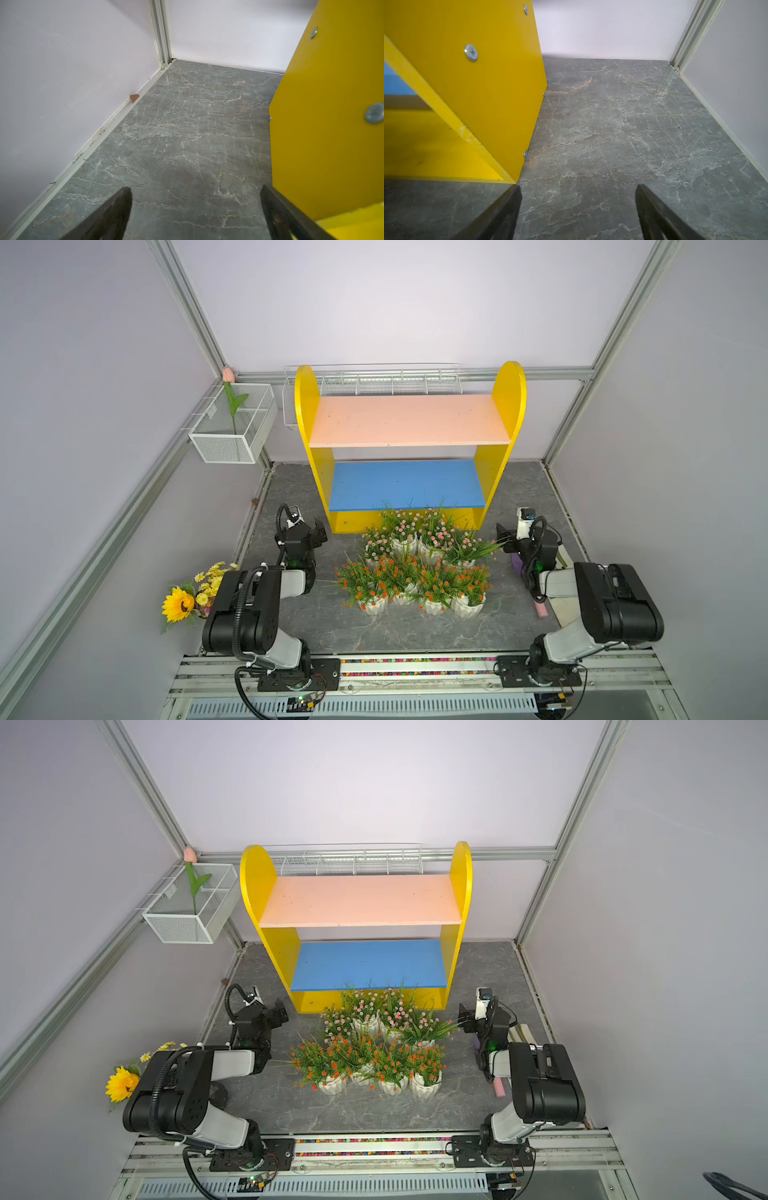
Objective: Place the baby's breath potted plants on the rack by color
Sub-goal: Pick up the baby's breath potted plant from the center of the board.
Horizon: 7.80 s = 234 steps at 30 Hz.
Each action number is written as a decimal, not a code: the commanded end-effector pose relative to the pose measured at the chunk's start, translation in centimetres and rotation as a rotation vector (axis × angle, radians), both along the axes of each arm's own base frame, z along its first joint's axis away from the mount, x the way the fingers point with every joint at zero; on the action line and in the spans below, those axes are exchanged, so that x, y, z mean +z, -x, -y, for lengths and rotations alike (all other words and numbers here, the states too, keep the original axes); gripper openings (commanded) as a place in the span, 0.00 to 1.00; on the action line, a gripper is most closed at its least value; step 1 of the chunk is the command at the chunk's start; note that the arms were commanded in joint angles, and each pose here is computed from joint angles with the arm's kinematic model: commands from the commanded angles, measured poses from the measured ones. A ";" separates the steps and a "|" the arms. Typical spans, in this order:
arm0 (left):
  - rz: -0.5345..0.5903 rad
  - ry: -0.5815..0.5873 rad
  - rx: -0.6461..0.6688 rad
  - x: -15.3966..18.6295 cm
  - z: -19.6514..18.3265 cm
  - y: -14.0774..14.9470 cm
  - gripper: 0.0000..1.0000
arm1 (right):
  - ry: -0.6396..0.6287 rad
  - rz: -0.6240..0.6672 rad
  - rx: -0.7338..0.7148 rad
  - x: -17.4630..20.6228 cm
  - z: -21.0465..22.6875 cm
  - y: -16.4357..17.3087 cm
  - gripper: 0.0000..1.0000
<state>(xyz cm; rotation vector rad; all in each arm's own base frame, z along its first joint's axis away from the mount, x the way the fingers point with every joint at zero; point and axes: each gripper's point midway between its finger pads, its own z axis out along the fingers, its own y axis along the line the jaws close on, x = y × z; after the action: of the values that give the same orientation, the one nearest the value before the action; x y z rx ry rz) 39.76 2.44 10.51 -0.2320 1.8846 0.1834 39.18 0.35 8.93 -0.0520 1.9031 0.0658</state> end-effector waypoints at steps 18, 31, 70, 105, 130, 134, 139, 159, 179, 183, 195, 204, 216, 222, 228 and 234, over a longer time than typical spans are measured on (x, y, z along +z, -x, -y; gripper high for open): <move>0.030 -0.001 0.008 1.1 -0.2 -0.3 0.99 | 0.016 0.022 0.010 0.6 -0.1 -0.2 0.88; 0.058 -0.018 0.005 2.1 -0.2 -0.5 0.99 | 0.017 0.049 -0.042 1.3 0.7 0.2 0.88; 0.093 0.303 -0.352 23.3 8.6 9.3 0.99 | -0.369 -0.796 -0.309 3.1 -3.1 20.3 0.90; 0.053 0.390 -0.420 24.5 10.3 9.4 0.99 | -0.197 -0.897 0.030 1.9 -12.4 21.4 0.47; -0.068 0.238 -0.669 22.5 18.2 10.3 0.99 | -0.144 -0.997 0.024 -2.0 -12.9 22.0 0.24; -0.085 0.222 -0.707 22.0 19.6 10.6 0.99 | -0.123 -1.015 0.022 -2.4 -12.7 22.2 0.20; -0.079 0.209 -0.740 21.9 20.7 10.9 0.99 | -0.096 -1.024 0.026 -1.8 -12.2 22.6 0.17; -0.018 0.195 -0.846 22.0 22.9 12.5 0.99 | -0.020 -1.005 0.120 6.6 -11.1 23.5 0.13; 0.025 0.156 -0.965 21.3 25.7 14.9 0.99 | -0.040 -0.850 0.227 17.5 -11.5 19.0 0.11; 0.065 0.142 -1.020 21.9 27.2 16.3 0.99 | -0.036 -0.802 0.266 19.9 -12.6 17.0 0.11; 0.177 0.118 -1.129 23.2 31.2 18.3 0.99 | -0.093 -0.727 0.414 24.5 -17.1 12.6 0.11; 0.228 0.116 -1.194 23.4 34.4 18.2 0.99 | -0.114 -0.707 0.486 25.7 -19.5 11.5 0.11; 0.261 0.079 -1.227 22.5 37.3 18.2 0.99 | -0.107 -0.699 0.547 26.5 -21.8 10.8 0.10; 0.280 0.050 -1.165 22.4 38.1 17.3 0.99 | -0.093 -0.719 0.583 26.1 -23.3 11.3 0.10; 0.300 0.027 -1.053 22.1 37.9 16.0 0.99 | -0.092 -0.730 0.606 26.0 -24.2 11.9 0.10; 0.307 0.001 -0.991 21.9 38.0 15.3 0.99 | -0.093 -0.740 0.624 25.9 -24.6 12.5 0.10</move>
<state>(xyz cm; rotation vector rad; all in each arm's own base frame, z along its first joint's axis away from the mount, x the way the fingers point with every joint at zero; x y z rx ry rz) 23.78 -35.54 30.02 0.7075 1.5501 -0.5332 27.18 23.57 33.00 -0.5987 2.6130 0.5720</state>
